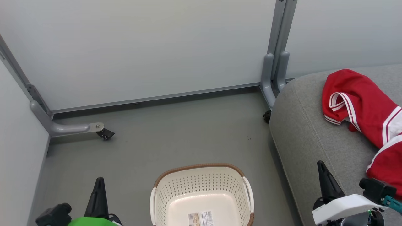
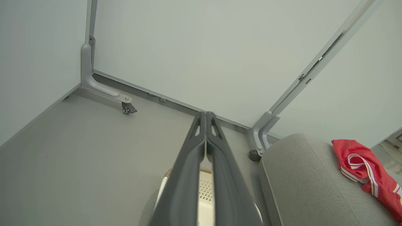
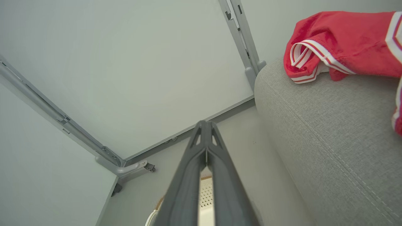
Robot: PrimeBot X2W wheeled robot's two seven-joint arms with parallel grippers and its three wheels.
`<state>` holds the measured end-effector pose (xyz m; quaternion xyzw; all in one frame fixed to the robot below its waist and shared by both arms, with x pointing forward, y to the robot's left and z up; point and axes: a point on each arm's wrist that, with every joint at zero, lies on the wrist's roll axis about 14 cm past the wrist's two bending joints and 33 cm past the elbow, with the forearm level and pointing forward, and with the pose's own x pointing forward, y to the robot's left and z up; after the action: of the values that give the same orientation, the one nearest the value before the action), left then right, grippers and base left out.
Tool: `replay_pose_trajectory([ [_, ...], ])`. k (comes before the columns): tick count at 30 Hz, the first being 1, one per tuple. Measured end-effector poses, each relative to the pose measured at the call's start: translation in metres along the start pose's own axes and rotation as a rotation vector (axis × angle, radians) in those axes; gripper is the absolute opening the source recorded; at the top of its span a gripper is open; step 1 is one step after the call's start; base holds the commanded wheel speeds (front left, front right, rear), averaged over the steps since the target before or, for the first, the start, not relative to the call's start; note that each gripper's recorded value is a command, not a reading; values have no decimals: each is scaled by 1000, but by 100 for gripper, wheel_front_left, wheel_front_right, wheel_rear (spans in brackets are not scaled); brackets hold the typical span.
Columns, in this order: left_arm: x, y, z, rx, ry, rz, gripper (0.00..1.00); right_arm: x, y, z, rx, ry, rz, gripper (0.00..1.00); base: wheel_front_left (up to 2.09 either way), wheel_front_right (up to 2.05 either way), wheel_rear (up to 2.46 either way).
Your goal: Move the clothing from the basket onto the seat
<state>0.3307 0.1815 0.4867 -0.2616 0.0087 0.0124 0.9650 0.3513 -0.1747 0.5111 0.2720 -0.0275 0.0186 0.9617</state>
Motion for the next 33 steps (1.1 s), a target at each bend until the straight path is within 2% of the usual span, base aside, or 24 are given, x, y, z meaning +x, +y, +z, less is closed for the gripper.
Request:
replay_pose_trajectory([
  [15,12,5,4,-225,10,27,0,7,-9,0,219,16,-43,0,0,0,0],
  [33,24,7,9,-444,17,33,0,14,-15,2,437,21,-67,0,0,0,0],
])
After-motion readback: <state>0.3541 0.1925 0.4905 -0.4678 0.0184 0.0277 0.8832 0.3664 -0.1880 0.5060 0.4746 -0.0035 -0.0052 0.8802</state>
